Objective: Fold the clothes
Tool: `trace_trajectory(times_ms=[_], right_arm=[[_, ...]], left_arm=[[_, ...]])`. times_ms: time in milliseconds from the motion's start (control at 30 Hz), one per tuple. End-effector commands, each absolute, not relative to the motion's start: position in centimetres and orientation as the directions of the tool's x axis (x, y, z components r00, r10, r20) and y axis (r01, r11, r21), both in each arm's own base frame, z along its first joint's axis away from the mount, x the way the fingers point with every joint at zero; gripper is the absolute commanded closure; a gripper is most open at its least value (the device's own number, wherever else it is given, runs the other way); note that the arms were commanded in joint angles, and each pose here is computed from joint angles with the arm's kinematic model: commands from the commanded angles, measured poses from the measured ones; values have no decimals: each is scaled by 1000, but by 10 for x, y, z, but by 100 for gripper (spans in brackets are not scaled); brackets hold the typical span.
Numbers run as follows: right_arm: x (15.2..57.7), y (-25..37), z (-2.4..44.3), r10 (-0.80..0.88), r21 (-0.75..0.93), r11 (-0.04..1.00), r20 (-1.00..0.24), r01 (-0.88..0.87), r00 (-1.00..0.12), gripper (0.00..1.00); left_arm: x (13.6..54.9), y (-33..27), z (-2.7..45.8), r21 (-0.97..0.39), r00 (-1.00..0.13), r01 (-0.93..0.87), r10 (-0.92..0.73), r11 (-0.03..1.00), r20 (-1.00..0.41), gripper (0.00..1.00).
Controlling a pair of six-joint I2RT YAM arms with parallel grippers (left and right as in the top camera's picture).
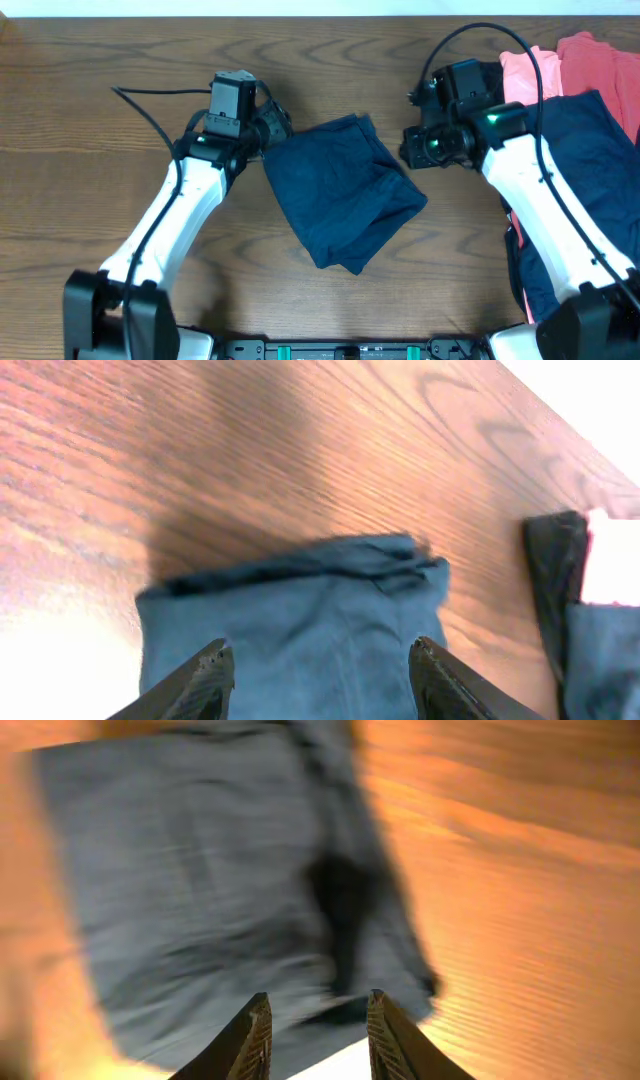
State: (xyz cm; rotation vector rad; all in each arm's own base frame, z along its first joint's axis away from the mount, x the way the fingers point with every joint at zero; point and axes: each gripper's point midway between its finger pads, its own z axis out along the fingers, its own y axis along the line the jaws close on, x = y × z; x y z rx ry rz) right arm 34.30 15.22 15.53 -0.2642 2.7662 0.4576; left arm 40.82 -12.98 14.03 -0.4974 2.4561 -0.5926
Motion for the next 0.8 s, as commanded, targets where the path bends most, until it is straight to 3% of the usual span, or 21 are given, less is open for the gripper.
trace_trajectory(times_ms=[0,167,367,533,667,767], right_arm=[[322,194,151,-261,390,839,-323,-380,-910,70],[311,217,118,-328,391,823,-262,-411,-908,70],[284,223,58,-387,382,845,-43,-374,-921,74],[268,175,11,-276,145,957,186,-252,-943,78],[278,147,-9,-243,-13,968,201,-250,-949,77],[297,140,-19,-247,-87,962,139,-260,-959,75]], left_arm=[[422,-124,115,-450,-783,-224,-434,865,-445,42],[433,-127,74,-427,-804,-247,-430,870,-410,42],[414,-125,29,-366,-860,-298,-414,881,-297,42],[377,-116,11,-275,-899,-351,-404,895,-167,42],[332,-121,4,-247,-922,-382,-387,891,28,42],[309,-141,10,-328,-941,-336,-302,883,151,43]])
